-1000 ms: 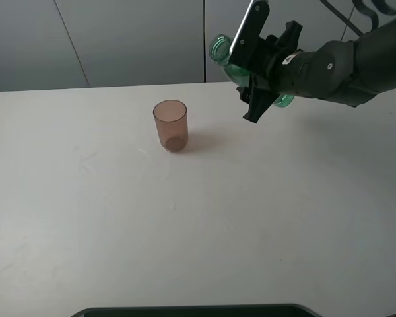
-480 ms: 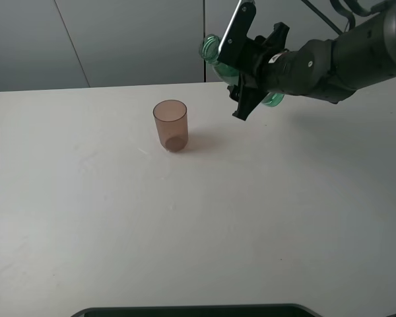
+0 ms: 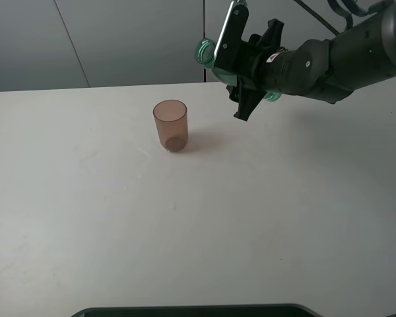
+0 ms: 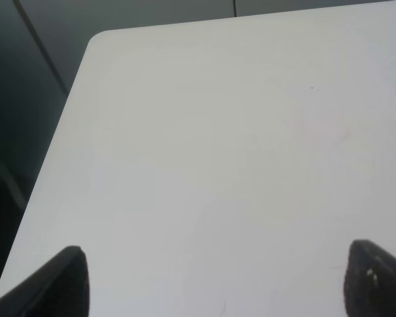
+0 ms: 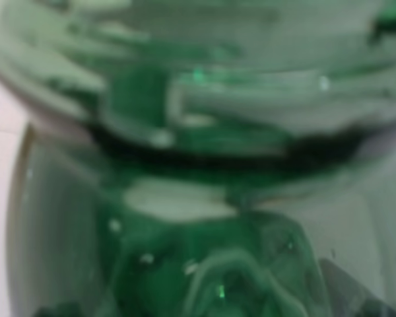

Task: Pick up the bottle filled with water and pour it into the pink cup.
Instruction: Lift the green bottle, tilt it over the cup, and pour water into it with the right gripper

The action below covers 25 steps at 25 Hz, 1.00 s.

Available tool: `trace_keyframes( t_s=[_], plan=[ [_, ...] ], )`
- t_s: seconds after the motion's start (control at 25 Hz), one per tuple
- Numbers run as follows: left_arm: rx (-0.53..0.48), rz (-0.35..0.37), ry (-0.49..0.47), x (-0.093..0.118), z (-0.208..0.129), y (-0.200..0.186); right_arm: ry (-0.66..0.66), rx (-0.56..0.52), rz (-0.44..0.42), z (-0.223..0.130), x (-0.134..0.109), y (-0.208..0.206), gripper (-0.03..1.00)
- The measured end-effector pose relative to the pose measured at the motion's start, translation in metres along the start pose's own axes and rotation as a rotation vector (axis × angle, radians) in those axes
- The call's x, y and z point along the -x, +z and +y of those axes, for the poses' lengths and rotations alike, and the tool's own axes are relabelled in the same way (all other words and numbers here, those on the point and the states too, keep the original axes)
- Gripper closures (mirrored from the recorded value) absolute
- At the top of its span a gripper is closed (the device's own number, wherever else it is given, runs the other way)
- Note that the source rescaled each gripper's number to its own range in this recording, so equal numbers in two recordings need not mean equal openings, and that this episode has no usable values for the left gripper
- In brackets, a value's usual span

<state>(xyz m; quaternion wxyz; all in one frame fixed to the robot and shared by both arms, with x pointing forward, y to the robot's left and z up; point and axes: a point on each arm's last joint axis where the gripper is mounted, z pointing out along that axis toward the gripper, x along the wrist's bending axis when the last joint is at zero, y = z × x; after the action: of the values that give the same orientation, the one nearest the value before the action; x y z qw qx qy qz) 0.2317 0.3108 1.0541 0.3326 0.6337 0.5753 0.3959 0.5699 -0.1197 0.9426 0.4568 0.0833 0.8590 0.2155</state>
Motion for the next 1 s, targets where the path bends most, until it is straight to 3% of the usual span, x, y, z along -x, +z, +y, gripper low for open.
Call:
trace_keyframes(
  t_s=[0.6, 1.0],
  plan=[
    [0.0, 0.0, 0.0, 0.0, 0.0, 0.0, -0.062, -0.026, 0.034, -0.005, -0.016, 0.019, 0.97],
    [0.0, 0.007, 0.004, -0.001, 0.0, 0.0, -0.109, -0.001, 0.008, 0.008, -0.012, 0.035, 0.97]
  ],
)
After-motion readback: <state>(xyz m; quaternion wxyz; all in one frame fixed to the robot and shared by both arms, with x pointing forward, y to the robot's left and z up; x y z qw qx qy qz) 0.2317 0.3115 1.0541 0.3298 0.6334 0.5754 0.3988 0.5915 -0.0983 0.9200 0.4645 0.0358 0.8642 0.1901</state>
